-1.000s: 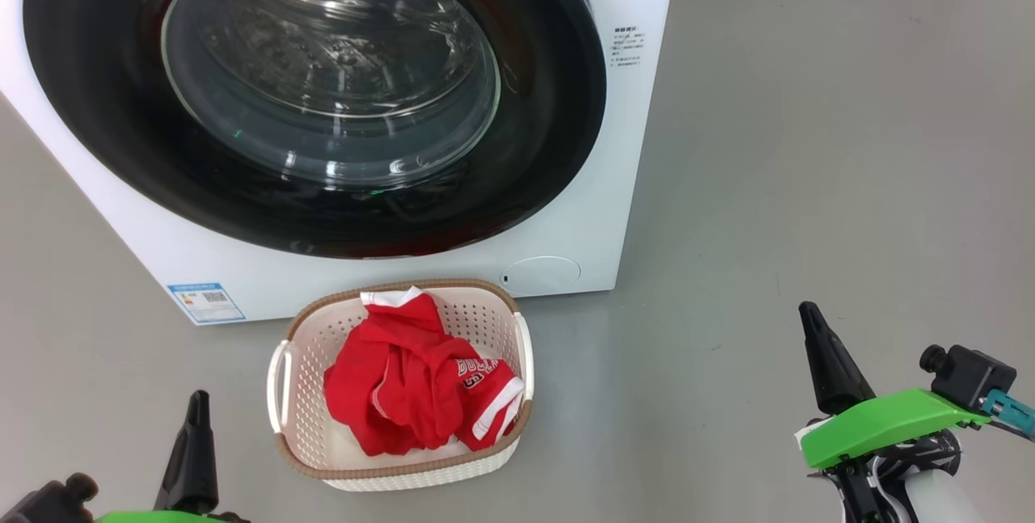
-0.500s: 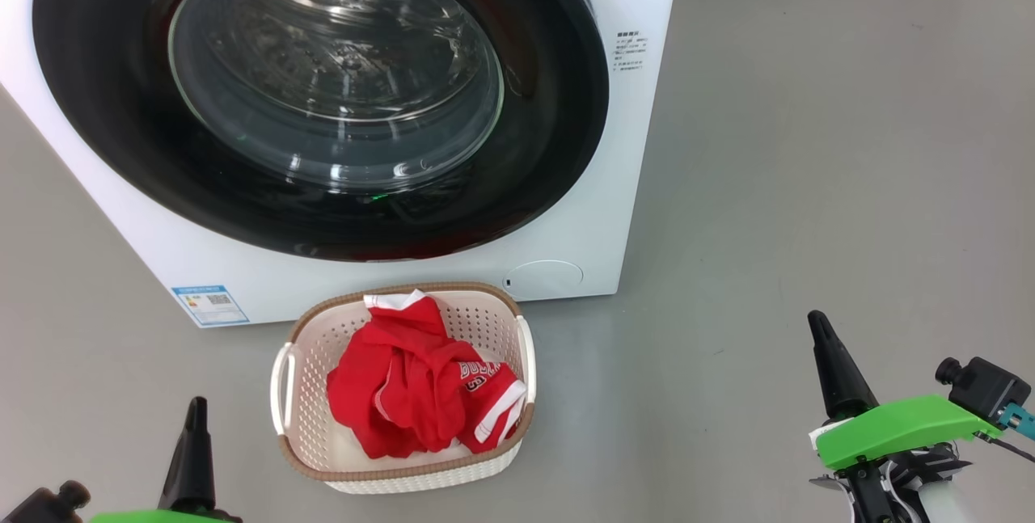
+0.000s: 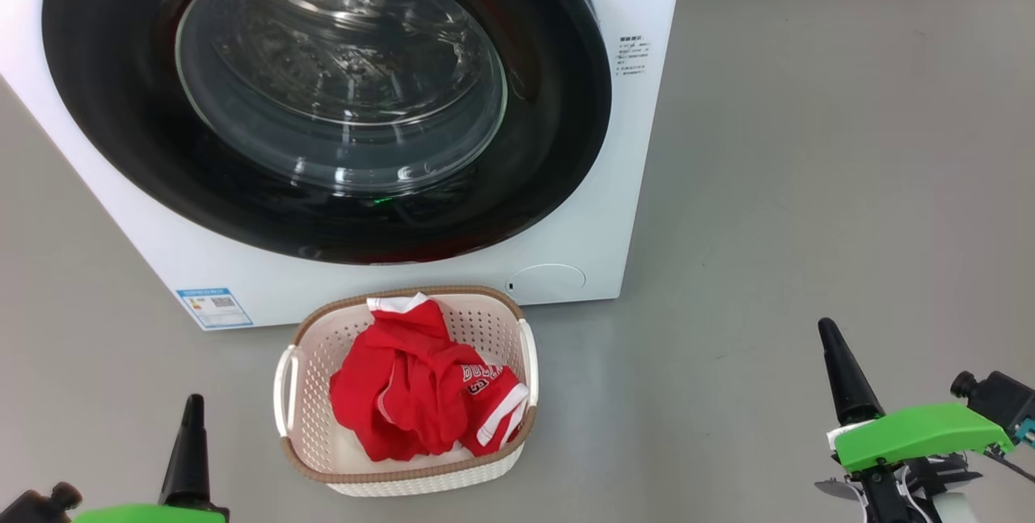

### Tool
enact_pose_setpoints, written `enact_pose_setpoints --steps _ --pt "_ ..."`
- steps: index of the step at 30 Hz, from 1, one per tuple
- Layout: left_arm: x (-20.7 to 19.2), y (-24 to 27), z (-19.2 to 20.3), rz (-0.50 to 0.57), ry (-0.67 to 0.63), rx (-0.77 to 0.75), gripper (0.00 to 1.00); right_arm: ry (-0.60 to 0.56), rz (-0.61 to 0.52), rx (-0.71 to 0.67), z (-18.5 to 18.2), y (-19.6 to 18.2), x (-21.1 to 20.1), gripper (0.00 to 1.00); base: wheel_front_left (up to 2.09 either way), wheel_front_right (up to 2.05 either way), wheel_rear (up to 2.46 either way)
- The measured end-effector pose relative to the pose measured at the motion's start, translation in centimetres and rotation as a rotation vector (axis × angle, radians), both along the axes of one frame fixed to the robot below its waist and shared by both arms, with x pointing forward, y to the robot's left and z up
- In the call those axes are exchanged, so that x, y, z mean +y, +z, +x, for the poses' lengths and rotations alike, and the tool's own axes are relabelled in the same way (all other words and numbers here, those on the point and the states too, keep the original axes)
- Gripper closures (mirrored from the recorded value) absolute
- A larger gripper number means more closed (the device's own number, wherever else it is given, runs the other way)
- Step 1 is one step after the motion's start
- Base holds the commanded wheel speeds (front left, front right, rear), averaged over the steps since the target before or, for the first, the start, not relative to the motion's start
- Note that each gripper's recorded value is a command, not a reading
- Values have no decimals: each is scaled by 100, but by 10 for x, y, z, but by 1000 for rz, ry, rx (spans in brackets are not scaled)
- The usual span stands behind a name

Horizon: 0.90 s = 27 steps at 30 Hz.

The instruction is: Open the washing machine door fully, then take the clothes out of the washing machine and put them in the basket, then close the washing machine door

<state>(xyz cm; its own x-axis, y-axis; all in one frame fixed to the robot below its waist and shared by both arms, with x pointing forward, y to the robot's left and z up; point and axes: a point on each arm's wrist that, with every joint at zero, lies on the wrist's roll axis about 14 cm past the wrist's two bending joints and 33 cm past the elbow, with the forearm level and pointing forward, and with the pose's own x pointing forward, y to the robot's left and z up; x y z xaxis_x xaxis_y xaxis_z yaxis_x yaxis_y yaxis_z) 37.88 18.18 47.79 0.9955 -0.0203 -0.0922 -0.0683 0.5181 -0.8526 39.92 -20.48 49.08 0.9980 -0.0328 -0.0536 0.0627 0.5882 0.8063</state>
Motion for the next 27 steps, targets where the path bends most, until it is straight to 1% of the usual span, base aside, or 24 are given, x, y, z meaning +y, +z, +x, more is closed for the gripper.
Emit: enact_pose_setpoints --steps 27 --pt "3 -3 -3 -271 27 24 100 -15 315 -4 -5 1 0 100 0 0 0"
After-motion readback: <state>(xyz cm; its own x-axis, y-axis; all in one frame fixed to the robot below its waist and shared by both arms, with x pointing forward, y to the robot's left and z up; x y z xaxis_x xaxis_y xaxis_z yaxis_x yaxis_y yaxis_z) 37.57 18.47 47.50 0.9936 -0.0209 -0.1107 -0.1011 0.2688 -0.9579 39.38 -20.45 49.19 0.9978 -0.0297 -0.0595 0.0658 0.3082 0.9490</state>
